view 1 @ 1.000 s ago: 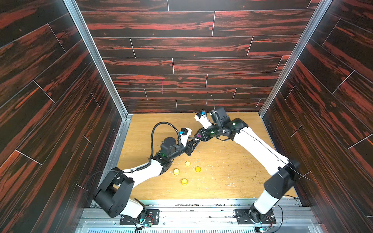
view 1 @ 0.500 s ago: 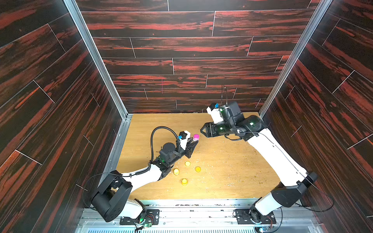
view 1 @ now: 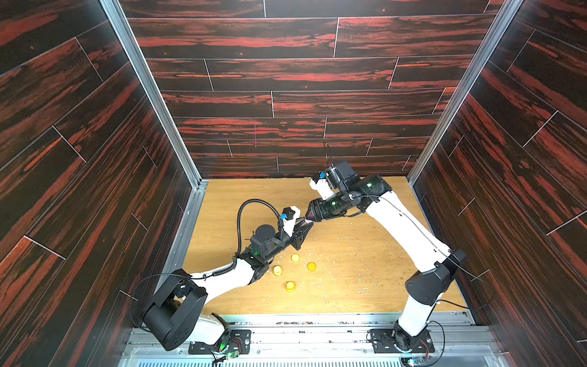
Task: Close the paint jar lid
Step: Place the paint jar at the center of the board.
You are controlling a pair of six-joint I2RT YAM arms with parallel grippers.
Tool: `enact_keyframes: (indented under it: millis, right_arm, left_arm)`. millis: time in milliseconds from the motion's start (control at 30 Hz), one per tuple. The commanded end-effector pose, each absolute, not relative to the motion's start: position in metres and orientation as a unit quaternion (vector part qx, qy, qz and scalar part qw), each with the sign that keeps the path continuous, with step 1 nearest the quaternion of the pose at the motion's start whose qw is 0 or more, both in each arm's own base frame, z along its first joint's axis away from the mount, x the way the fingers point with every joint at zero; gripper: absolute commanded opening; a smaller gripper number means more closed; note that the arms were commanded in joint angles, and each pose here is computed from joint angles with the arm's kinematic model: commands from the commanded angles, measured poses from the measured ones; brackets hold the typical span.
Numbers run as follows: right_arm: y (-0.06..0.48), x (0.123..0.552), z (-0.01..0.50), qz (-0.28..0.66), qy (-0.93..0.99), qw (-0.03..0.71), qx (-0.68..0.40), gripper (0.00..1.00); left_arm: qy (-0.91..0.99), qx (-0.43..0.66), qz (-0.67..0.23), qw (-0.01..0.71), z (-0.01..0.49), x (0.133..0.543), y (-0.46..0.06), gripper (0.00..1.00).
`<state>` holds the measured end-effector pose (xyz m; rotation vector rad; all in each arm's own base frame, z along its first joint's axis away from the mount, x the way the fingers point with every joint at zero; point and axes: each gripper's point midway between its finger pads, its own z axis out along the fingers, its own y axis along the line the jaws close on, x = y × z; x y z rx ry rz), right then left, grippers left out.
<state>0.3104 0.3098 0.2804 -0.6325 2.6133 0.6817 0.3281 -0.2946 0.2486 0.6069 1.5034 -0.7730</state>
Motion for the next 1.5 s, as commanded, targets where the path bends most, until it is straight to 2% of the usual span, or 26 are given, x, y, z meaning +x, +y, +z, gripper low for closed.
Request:
enact_keyframes:
  millis: [0, 333, 567, 633, 900, 1067, 1200, 1367, 1400, 1467]
  right_arm:
    - [0.315, 0.304, 0.285, 0.251, 0.923, 0.173, -0.237, 0.63]
    - [0.321, 0.311, 0.272, 0.238, 0.928, 0.158, -0.239, 0.62]
    - [0.322, 0.311, 0.259, 0.228, 0.932, 0.141, -0.242, 0.57]
    - [0.323, 0.31, 0.257, 0.228, 0.933, 0.137, -0.244, 0.54]
    - [0.323, 0.311, 0.253, 0.224, 0.933, 0.132, -0.249, 0.29]
    - [0.317, 0.314, 0.252, 0.207, 0.937, 0.137, -0.246, 0.25]
    - [0.306, 0.325, 0.25, 0.19, 0.942, 0.146, -0.236, 0.25]
    - [0.275, 0.348, 0.24, 0.152, 0.954, 0.158, -0.206, 0.24]
    - [0.268, 0.353, 0.238, 0.149, 0.955, 0.161, -0.199, 0.24]
    - [0.253, 0.365, 0.232, 0.138, 0.959, 0.17, -0.181, 0.24]
  left_arm:
    - [0.636, 0.265, -0.339, 0.641, 0.262, 0.327, -0.294, 0.18]
    - [0.637, 0.265, -0.336, 0.641, 0.26, 0.328, -0.294, 0.18]
    - [0.64, 0.266, -0.328, 0.642, 0.259, 0.329, -0.294, 0.18]
    - [0.64, 0.267, -0.326, 0.643, 0.259, 0.33, -0.295, 0.18]
    - [0.64, 0.263, -0.324, 0.645, 0.26, 0.33, -0.294, 0.21]
    - [0.648, 0.244, -0.317, 0.648, 0.258, 0.332, -0.287, 0.38]
    - [0.657, 0.224, -0.309, 0.651, 0.252, 0.333, -0.277, 0.67]
    - [0.669, 0.209, -0.3, 0.647, 0.246, 0.331, -0.264, 0.8]
    - [0.677, 0.204, -0.296, 0.642, 0.244, 0.332, -0.261, 0.88]
    - [0.688, 0.2, -0.289, 0.635, 0.24, 0.333, -0.256, 0.95]
